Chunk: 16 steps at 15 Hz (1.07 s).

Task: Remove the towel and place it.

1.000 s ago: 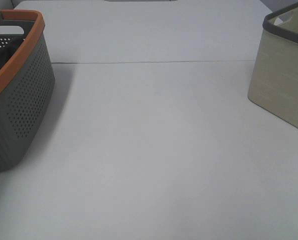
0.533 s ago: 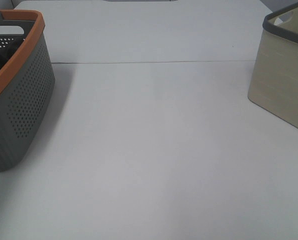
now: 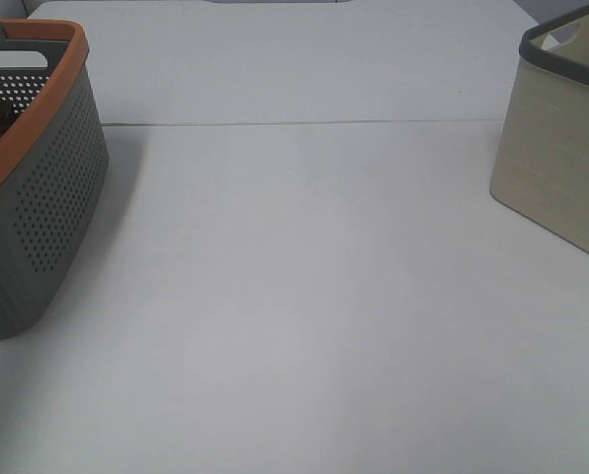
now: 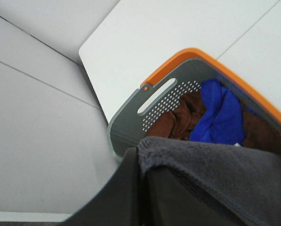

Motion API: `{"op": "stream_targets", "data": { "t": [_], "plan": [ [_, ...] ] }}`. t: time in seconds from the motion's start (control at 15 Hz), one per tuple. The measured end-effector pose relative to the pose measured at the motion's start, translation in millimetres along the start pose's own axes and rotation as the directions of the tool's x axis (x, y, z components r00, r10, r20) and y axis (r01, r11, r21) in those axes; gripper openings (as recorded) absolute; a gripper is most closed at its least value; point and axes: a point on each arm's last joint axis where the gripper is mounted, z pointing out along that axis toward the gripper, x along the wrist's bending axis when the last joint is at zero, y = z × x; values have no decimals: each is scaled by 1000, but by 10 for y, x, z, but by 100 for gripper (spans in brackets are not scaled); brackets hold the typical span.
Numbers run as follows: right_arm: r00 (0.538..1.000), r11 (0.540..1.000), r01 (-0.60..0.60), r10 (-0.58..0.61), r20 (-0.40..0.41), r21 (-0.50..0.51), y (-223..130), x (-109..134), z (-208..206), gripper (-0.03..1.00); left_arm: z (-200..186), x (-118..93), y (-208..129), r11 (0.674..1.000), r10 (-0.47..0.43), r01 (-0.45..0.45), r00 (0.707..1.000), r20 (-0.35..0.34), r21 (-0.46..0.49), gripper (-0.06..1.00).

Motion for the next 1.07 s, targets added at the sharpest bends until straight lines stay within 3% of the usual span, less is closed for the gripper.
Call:
{"op": "stream_targets", "data": {
  "t": [0.2,0.33,0.47,0.6,0.73,1.07],
  "plan": [
    [1000,1000,0,0,-1,-5,5,1,-2,61,-172,40,164,995,-36,38,999,21,-94,0],
    [999,1000,2,-3,-46,-23,86,45,-46,61,-304,29,337,984,33,-30,999,17,-174,0],
    [987,1000,19,-21,-158,-14,235,151,-5,61,-361,-25,592,962,84,-72,996,33,-264,0],
    [940,997,79,-79,-332,-15,460,313,97,61,-285,-103,940,938,126,-104,991,45,-332,0],
    [894,992,92,-118,-433,-80,673,411,189,61,-169,-209,1249,916,165,-136,985,44,-378,0],
    [841,985,65,-140,-522,-159,974,498,449,61,-22,-634,1871,837,266,-210,963,40,-506,0]
  ]
}}
